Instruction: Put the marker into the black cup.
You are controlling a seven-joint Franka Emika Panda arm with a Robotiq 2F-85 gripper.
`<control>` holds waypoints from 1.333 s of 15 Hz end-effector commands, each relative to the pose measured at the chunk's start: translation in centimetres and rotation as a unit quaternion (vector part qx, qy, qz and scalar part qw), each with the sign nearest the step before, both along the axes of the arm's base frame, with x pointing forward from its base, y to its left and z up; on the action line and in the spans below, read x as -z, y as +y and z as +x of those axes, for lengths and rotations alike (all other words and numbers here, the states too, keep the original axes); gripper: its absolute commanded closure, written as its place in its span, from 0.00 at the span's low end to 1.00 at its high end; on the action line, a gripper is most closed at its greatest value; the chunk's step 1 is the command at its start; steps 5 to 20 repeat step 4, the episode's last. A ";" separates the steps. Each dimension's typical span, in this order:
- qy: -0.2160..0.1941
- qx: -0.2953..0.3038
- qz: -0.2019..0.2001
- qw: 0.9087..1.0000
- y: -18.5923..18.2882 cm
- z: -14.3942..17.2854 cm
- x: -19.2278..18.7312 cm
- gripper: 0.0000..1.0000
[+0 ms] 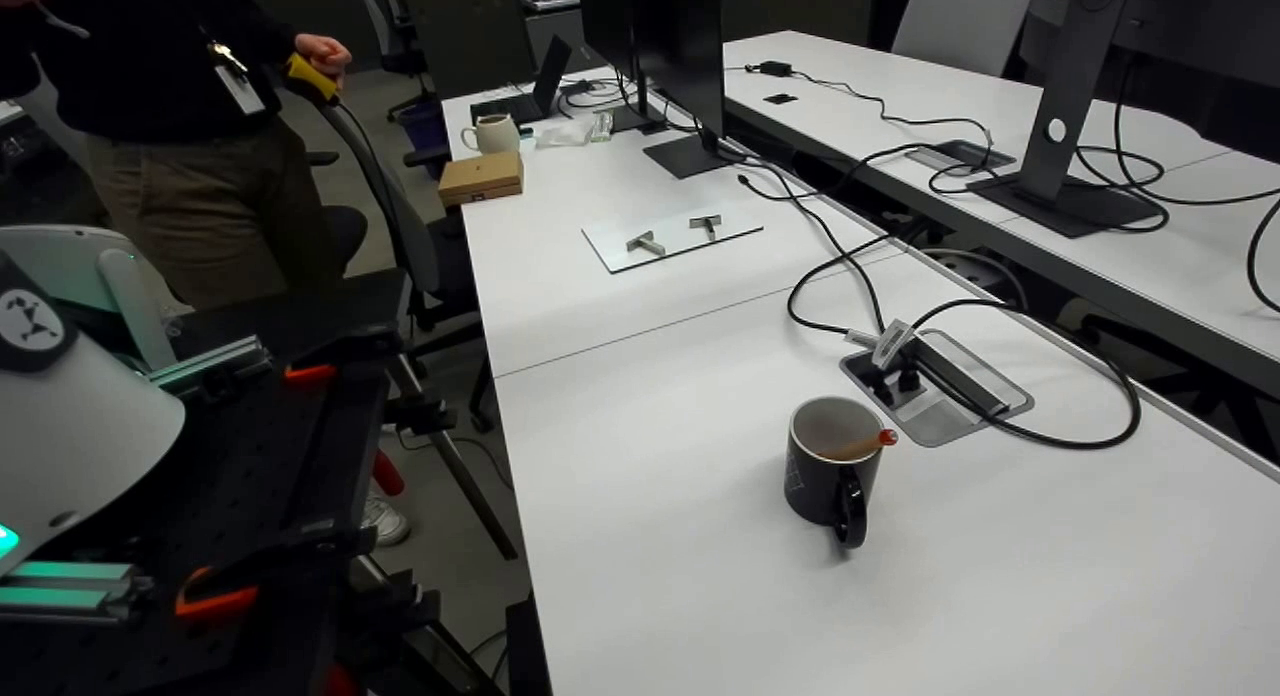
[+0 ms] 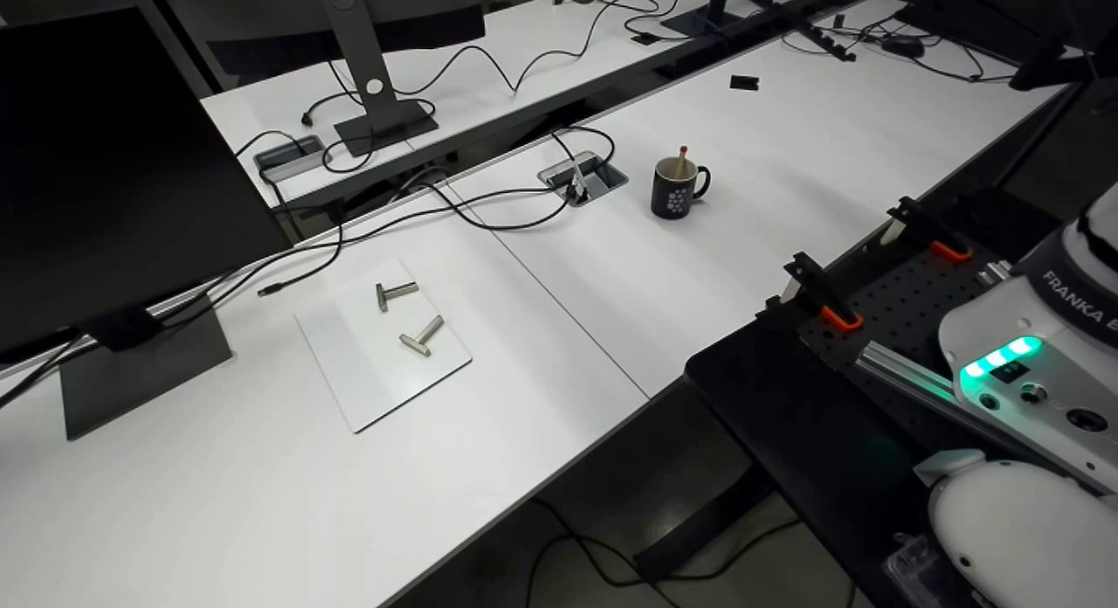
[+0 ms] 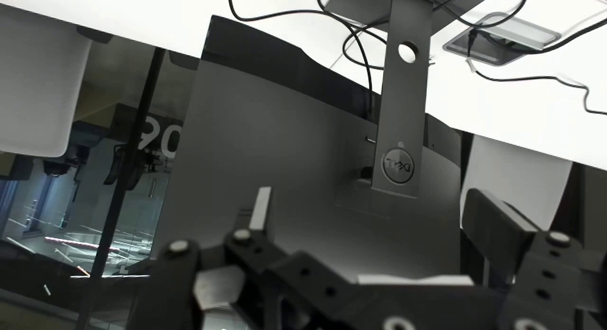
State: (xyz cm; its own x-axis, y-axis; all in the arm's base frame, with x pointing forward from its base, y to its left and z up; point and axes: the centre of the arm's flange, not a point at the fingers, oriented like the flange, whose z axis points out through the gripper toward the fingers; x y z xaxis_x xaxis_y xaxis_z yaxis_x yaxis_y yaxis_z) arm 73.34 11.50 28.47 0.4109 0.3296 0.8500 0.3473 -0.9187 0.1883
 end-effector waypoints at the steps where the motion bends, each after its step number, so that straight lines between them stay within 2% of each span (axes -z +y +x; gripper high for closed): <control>1: -0.001 -0.001 -0.001 1.000 0.0 0.0 0.0 0.00; 20: -0.001 -0.001 -0.001 1.000 0.1 0.0 0.0 0.00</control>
